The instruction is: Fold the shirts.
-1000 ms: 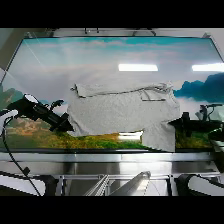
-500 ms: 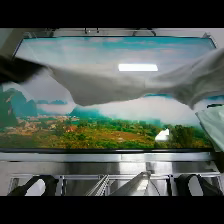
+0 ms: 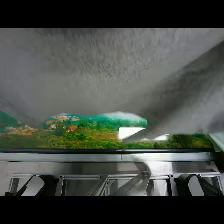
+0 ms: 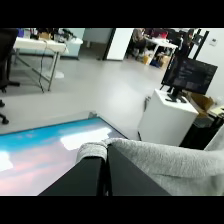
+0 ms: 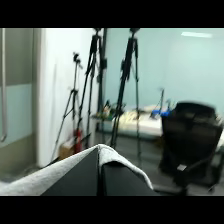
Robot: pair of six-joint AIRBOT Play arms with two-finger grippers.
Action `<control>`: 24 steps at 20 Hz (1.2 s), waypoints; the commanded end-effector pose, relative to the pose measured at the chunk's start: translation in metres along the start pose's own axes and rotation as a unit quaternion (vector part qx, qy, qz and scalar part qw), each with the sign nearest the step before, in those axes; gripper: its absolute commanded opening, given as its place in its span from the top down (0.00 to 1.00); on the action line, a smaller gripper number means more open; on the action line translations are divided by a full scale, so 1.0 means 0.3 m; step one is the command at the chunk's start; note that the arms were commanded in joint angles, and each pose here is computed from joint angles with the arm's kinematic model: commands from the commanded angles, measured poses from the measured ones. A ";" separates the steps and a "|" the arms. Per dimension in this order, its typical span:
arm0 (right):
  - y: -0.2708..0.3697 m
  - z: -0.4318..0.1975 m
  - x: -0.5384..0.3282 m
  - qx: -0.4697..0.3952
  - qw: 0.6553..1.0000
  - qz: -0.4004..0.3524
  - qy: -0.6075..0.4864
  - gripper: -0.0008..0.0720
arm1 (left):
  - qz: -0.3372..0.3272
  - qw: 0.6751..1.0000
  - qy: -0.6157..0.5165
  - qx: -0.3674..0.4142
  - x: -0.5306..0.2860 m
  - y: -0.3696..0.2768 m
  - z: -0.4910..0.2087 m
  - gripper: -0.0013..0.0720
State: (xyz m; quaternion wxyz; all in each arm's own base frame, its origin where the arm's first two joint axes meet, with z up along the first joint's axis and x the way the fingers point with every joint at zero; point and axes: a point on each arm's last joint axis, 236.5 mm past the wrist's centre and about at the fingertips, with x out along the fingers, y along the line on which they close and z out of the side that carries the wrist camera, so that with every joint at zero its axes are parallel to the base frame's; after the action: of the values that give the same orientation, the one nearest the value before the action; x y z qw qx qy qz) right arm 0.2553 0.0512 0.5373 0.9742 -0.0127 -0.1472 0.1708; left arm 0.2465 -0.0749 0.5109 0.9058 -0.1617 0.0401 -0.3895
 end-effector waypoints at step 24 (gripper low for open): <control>-0.292 -2.069 0.304 0.470 0.797 0.060 0.375 0.97 | 0.035 0.772 0.510 -0.379 0.458 1.211 -1.698 0.96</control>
State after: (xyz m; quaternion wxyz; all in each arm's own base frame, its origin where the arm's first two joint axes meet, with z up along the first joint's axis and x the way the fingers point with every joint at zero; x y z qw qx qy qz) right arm 0.5721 0.0166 -0.0171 0.8542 0.3713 0.2828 0.2293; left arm 0.5144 -0.0719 -0.0914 0.6600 -0.2700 0.6247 -0.3182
